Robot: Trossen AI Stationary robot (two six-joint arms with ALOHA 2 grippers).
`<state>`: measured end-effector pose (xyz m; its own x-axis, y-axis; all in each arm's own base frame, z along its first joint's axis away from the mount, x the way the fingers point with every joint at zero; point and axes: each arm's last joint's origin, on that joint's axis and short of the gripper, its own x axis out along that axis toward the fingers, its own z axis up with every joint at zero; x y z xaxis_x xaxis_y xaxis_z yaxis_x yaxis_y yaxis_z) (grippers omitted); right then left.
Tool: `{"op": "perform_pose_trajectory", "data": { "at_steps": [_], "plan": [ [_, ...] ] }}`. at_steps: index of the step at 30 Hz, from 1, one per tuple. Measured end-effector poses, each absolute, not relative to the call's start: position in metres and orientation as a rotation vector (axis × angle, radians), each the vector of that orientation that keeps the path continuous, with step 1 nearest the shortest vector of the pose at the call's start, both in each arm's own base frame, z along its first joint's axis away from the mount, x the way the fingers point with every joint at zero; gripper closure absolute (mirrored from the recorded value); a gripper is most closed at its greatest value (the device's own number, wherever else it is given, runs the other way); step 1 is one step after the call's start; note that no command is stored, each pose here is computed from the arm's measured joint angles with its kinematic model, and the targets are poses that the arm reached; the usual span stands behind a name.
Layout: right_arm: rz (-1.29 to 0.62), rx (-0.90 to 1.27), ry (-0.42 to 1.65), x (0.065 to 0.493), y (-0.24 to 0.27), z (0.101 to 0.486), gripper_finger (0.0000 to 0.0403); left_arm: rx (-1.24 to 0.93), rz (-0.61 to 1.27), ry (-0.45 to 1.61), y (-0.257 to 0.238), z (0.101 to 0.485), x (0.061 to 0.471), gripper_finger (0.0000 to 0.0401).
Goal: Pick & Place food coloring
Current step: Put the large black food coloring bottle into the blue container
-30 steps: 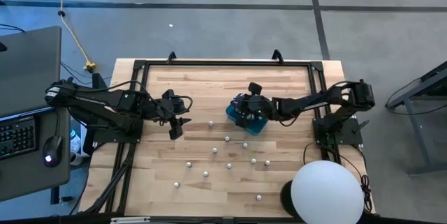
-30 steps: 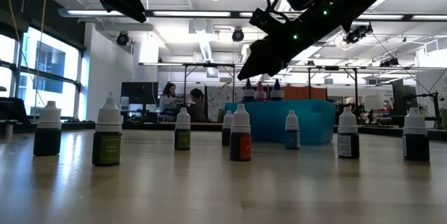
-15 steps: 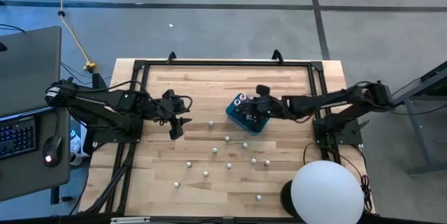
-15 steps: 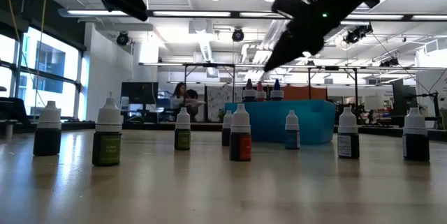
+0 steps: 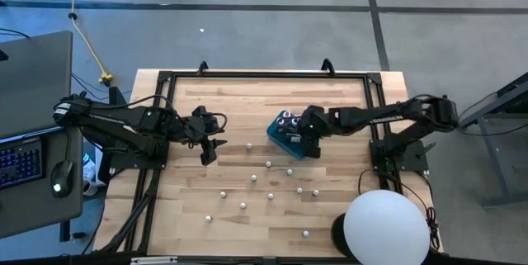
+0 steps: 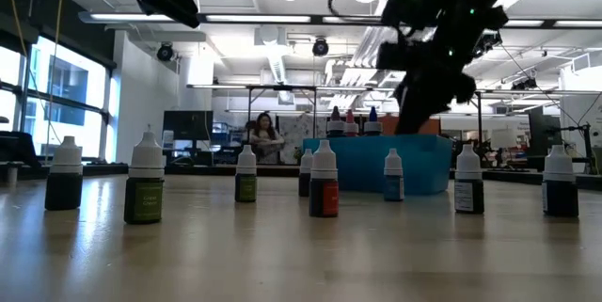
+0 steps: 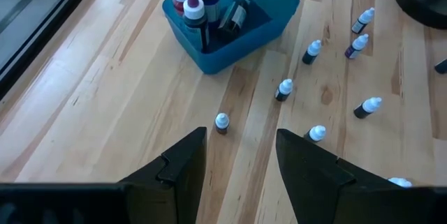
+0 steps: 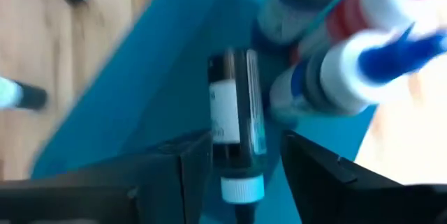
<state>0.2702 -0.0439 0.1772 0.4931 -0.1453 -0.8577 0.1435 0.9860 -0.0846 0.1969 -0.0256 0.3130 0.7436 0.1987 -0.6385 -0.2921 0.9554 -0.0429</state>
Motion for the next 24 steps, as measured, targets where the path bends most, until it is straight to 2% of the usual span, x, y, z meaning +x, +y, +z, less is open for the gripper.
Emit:
{"op": "perform_pose_trajectory", "data": {
  "at_steps": [6,15,24],
  "plan": [
    [-0.178,0.008,1.19,0.27,-0.052,0.151,0.0237,-0.144,0.27,0.681,-0.026,0.313,0.197,0.0231],
    [-0.15,-0.014,1.224,0.272,-0.054,0.143,0.0239,-0.142,0.273,0.681,-0.026,0.313,0.197,0.0231],
    [-0.146,-0.047,1.239,0.272,-0.05,0.146,0.0277,-0.142,0.273,0.681,-0.025,0.313,0.197,0.0231]
  ]
}}
